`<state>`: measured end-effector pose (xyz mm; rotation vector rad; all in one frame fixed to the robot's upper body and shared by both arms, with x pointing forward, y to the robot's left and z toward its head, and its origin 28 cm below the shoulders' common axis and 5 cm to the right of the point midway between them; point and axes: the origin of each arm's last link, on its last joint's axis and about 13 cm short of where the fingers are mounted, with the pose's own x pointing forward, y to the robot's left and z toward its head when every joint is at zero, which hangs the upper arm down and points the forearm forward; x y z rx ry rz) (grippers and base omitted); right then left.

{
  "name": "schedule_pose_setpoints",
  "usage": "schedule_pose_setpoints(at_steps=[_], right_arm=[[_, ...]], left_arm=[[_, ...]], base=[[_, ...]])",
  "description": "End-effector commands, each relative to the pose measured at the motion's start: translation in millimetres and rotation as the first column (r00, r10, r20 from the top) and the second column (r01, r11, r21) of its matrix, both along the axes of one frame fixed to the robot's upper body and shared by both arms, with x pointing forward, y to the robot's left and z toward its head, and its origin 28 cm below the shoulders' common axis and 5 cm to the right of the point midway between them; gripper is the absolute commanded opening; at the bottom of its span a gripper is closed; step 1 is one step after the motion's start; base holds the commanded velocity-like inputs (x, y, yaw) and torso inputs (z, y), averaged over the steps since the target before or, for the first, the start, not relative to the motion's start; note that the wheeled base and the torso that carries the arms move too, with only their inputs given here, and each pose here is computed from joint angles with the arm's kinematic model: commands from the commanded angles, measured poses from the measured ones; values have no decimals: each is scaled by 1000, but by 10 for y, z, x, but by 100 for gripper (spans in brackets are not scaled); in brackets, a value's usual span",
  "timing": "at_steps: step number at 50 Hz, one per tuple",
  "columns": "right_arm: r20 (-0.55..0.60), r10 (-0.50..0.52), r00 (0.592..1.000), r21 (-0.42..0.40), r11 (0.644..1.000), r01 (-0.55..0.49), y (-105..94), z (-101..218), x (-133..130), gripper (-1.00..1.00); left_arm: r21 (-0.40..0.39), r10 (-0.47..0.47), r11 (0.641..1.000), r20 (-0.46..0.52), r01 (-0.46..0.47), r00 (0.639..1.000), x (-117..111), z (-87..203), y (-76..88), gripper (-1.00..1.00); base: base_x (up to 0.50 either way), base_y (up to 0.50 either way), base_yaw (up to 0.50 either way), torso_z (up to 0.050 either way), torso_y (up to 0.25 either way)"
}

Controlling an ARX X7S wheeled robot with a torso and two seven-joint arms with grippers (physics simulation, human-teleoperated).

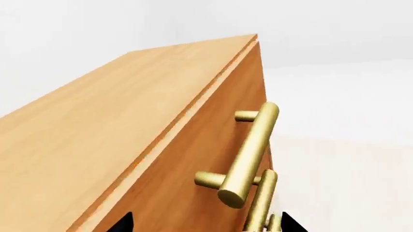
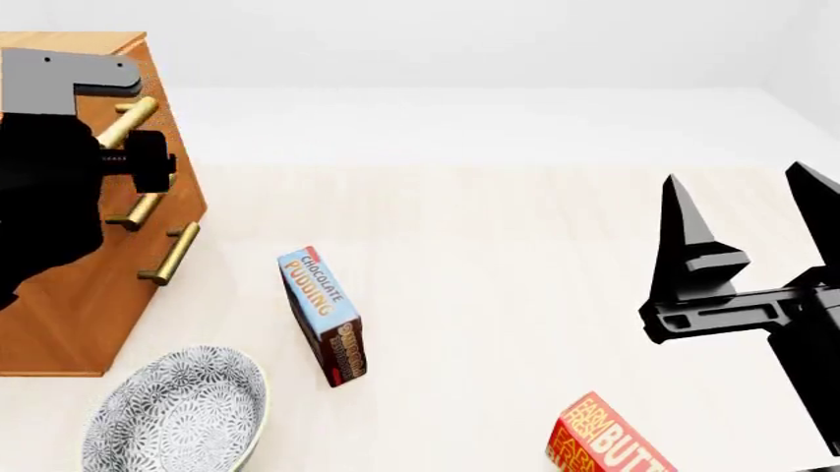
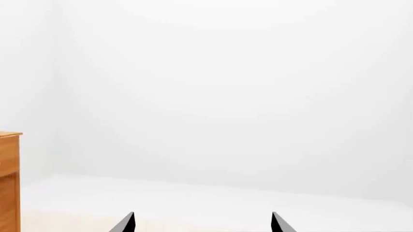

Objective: Put the butter at the front in the top drawer of the cabinet and close it.

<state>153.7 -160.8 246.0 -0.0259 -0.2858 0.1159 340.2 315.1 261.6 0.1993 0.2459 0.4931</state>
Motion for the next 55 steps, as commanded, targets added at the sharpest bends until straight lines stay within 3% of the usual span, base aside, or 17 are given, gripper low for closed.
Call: schedule_pose_setpoints(at_steps=[1,9,14,16,19,25,29,31,35,40,45,48,50,55], right_arm=[[-1,-1,1000,2,1000,1,-2,-3,-1,100],[0,-2,1000,1,1000,2,0,-1,-1,100],[1,-2,1000,1,1000,2,-1,0,-1,100],[4,-6,1000,0,1000,6,2,6,-2,100],[15,-10,1000,-3,1000,10,8,25,-2,100],[17,-15,1000,0,1000,15,5,26,-4,100],[14,1,1000,3,1000,-1,-4,19,5,100],[13,8,1000,6,1000,-8,-11,17,10,100],[13,19,1000,12,1000,-19,-23,12,17,100],[15,24,1000,18,1000,-24,-34,11,21,100],[16,31,999,27,999,-32,-49,5,25,100],[18,36,999,28,999,-37,-53,6,29,100],[20,37,999,30,999,-37,-57,7,29,100],[27,34,999,44,998,-35,-76,7,29,100]], left_arm=[[71,258,963,9,-258,966,-61,-34,455,100],[127,415,901,27,-415,910,-192,-64,695,100],[148,437,886,51,-440,898,-256,-55,743,100],[124,374,915,99,-385,922,-271,3,640,100],[153,225,952,229,-264,947,-358,183,354,100],[227,-90,974,402,-4,911,-777,393,-261,100],[293,-242,948,419,121,875,-998,342,-546,100],[354,-284,926,423,132,860,-1057,287,-632,100],[399,-340,903,441,157,831,-1095,160,-756,100],[398,-386,897,487,195,784,-1025,20,-882,100],[408,-438,881,516,238,736,-736,-163,-997,100],[456,-478,858,541,236,692,-459,-242,-1071,100],[485,-510,842,571,236,643,-308,-283,-1140,100],[527,-553,817,600,234,577,-196,-337,-1290,100]], base=[[0,0,0,0,0],[1,3,4,0,0],[0,5,9,0,0],[0,5,11,0,0],[0,3,7,0,0],[0,0,0,0,0],[0,0,0,0,0],[0,0,0,0,0],[0,0,0,0,0],[0,0,0,0,0],[0,0,0,0,0],[0,0,0,0,0],[0,0,0,0,0],[0,0,0,0,0]])
